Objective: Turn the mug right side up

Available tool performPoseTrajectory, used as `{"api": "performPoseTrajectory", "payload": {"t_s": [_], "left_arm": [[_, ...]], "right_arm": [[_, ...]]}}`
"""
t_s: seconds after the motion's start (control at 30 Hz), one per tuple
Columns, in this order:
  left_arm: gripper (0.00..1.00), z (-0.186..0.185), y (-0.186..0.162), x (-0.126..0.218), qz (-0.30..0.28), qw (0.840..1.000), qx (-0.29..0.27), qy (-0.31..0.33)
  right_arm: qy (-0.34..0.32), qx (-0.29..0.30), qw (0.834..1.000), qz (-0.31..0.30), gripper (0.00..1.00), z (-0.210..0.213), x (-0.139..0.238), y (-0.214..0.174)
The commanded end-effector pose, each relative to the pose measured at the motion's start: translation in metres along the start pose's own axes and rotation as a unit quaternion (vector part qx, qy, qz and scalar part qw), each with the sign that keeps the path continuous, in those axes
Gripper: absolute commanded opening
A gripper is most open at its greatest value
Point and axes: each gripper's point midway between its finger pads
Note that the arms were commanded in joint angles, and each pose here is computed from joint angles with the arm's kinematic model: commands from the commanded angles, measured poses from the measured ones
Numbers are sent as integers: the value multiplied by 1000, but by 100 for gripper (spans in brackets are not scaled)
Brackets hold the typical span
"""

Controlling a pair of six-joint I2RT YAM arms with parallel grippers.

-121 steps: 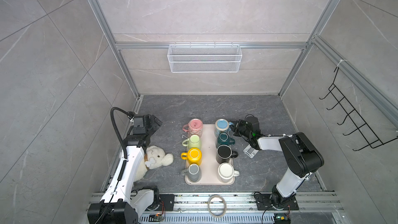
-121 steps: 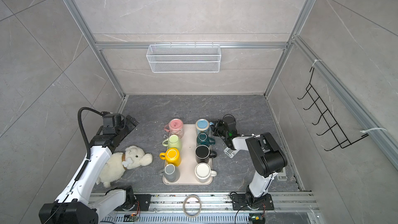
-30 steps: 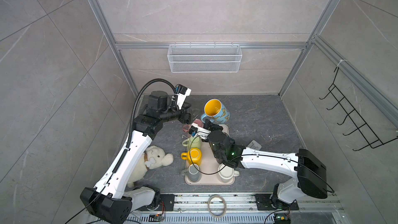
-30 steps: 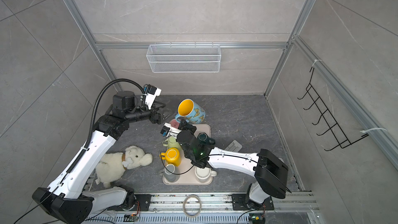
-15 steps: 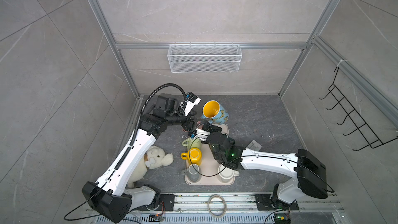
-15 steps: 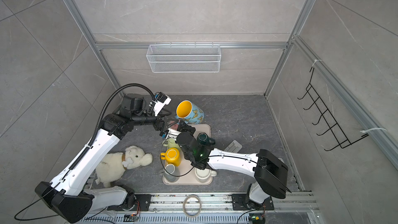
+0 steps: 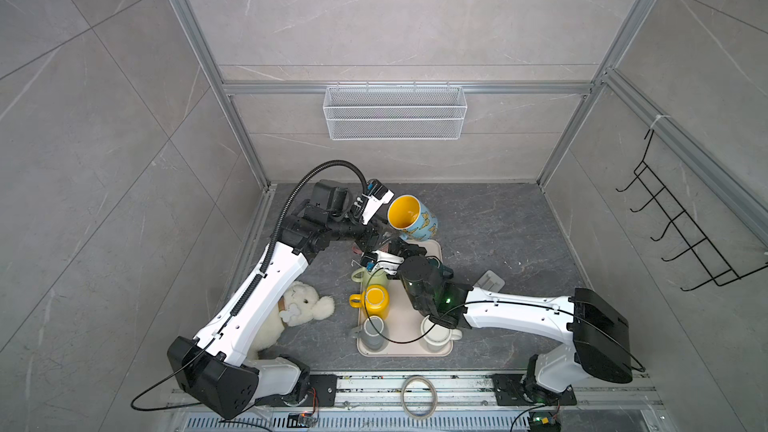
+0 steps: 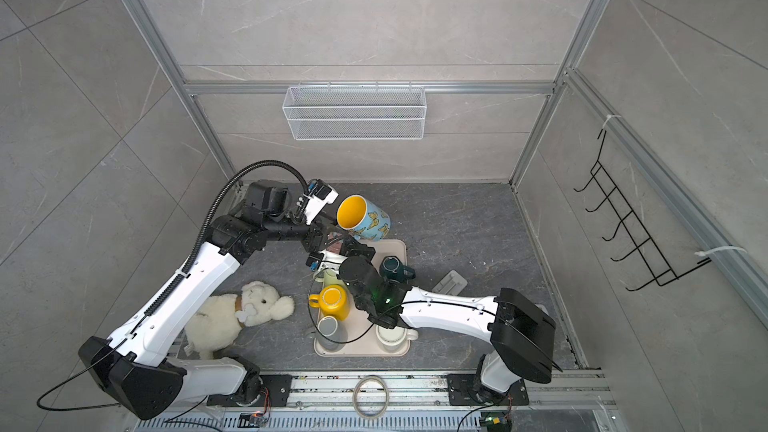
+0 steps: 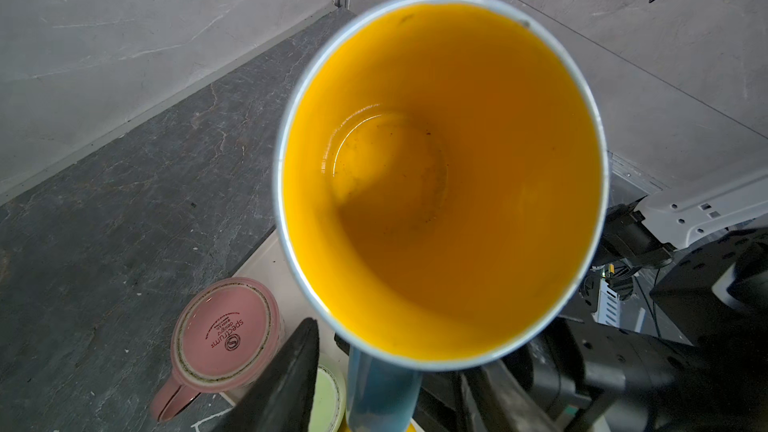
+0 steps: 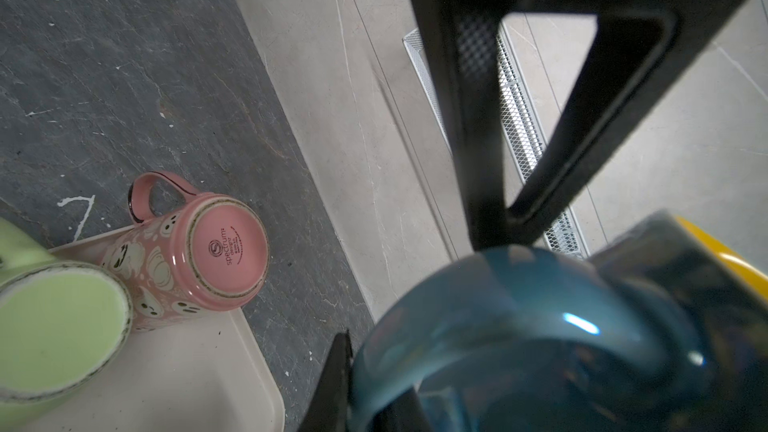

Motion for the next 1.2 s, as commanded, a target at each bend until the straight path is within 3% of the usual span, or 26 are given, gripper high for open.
{"api": "performPoseTrajectory", "payload": {"t_s": [0.0,0.3,0.73,1.17], "left_arm": [[48,0,2,0,6,1000,-7,3],[46,2,-2,-3,13,1000,3,8],[54,13,5,-1,-5,999,9,44],[50,12,5,9,-25,998,1,60]], "right_arm": [[-66,-77,994,-31,0,-51,11,16],[-90,-104,990,-23,0,-62,11,15],[-103,-148,983,-24,0,-71,11,18],[-109,-175,978,-29,0,-79,17,14]]}}
Point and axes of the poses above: each gripper's point midway between its finger pads, its own x axis back along the fingers, its own z axis along the line the jaws close on, y = z × x, and after that the axes turned 12 degrees about x, right-handed
